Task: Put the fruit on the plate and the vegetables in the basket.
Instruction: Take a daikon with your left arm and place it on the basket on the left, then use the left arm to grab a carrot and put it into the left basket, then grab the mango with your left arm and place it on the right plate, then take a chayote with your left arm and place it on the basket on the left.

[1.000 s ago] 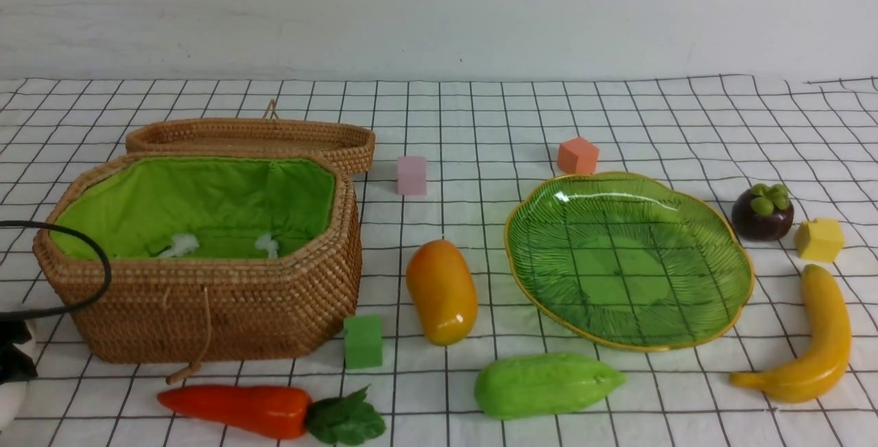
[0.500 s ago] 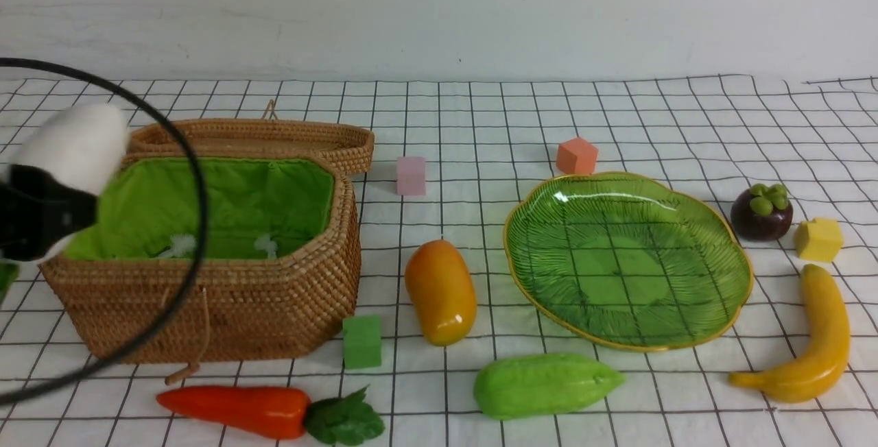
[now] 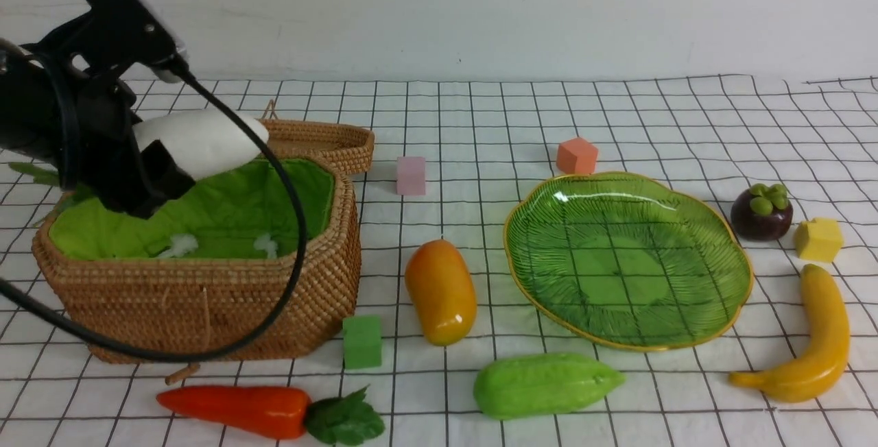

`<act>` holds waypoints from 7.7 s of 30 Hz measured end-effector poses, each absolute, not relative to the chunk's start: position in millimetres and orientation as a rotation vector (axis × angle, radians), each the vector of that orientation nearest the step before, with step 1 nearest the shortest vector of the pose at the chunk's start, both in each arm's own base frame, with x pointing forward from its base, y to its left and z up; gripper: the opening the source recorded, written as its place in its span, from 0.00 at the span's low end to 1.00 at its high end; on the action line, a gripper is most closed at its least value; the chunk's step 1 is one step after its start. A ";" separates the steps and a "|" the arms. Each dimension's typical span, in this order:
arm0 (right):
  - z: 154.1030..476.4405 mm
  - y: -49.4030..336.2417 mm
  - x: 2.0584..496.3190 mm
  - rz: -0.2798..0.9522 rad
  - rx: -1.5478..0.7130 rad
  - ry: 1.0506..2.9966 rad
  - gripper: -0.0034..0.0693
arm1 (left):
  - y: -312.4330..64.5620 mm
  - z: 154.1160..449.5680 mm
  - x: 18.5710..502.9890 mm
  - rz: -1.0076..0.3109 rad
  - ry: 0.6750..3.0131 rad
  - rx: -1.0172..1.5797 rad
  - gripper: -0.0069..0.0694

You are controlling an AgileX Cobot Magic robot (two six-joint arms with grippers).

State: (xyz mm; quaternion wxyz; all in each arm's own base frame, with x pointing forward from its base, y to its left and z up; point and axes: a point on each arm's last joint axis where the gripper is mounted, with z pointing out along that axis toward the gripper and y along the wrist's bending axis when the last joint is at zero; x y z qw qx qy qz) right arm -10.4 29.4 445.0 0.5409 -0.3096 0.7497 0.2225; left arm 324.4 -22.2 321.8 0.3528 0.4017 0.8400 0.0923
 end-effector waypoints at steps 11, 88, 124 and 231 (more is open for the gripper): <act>445.1 29.7 -10.6 0.539 -0.729 1.784 0.10 | -18.7 315.2 332.0 0.305 2.175 1.080 0.89; 445.8 32.4 -13.1 0.593 -0.732 1.782 0.17 | -134.0 334.5 280.0 0.631 1.946 1.362 0.61; 444.3 29.9 -9.6 0.581 -0.673 1.827 0.19 | -237.5 329.6 254.8 -0.186 2.576 0.674 0.11; 432.6 4.7 -3.4 0.356 -0.405 2.005 0.24 | -313.1 233.3 280.2 -0.115 2.247 1.785 0.56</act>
